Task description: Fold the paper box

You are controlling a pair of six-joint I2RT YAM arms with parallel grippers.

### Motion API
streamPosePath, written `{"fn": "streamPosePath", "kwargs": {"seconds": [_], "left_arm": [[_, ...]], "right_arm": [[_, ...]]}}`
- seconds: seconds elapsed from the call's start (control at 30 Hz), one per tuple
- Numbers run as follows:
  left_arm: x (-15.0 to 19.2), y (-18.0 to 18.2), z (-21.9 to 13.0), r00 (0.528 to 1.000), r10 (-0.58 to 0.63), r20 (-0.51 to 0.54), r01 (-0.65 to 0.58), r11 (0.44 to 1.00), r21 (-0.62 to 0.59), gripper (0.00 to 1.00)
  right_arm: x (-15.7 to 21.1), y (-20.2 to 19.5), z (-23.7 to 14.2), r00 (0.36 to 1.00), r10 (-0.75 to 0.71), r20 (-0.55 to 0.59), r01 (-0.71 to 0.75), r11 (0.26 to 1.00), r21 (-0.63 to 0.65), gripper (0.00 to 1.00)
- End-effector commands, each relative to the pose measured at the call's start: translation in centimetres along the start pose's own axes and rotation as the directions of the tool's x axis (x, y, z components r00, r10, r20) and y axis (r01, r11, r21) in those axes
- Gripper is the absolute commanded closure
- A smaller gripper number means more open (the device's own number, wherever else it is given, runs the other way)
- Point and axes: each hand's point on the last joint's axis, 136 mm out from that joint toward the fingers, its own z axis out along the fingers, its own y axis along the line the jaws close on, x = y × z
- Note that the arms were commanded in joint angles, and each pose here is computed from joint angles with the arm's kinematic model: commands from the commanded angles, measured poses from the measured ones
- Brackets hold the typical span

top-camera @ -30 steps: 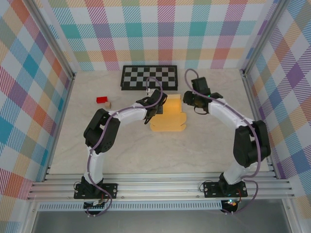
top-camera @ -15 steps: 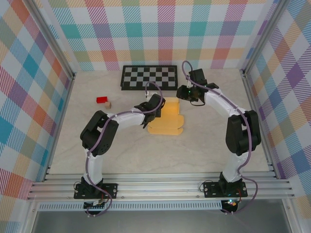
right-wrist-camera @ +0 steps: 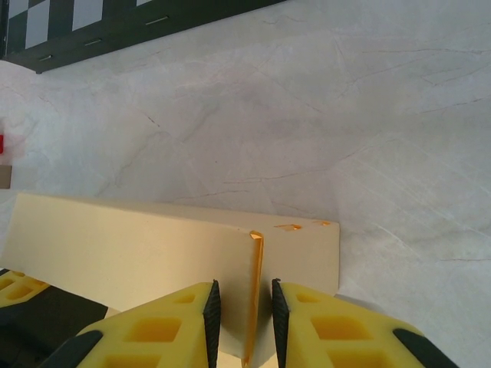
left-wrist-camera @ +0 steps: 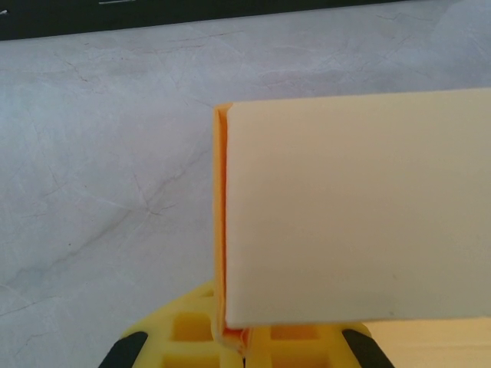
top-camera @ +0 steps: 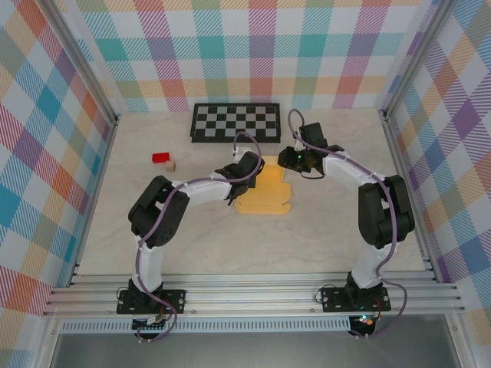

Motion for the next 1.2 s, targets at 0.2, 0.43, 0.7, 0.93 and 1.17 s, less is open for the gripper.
{"fn": "streamPosePath", "kwargs": {"seconds": [0.2,0.43,0.7,0.93,1.17], "left_arm": [[1.9,-1.6,-3.3,0.986,0.114,-0.121,-0.094,0.982,0.161,0.67],[0.7,-1.1,-6.1,0.987,0.110,-0.119,-0.085,0.977,0.196,0.66],[-1.9,3.5,-9.7,0.988,-0.048,-0.146,0.083,0.967,0.242,0.64],[-5.5,3.0,-8.4,0.964,-0.211,-0.163,0.262,0.861,0.437,0.64],[-5.7,1.2,-5.0,0.935,-0.286,-0.209,0.353,0.814,0.461,0.59]], "right_arm": [[2.1,-2.5,0.3,0.998,0.025,-0.051,-0.020,0.994,0.103,0.73],[2.0,-2.7,0.2,0.999,0.035,-0.036,-0.031,0.994,0.109,0.73],[1.7,-2.5,-0.3,1.000,0.014,-0.026,-0.011,0.994,0.112,0.73],[1.5,-2.3,-0.6,1.000,-0.012,-0.023,0.015,0.994,0.110,0.73],[1.6,-2.3,-0.6,0.999,-0.018,-0.029,0.021,0.994,0.104,0.73]]}}
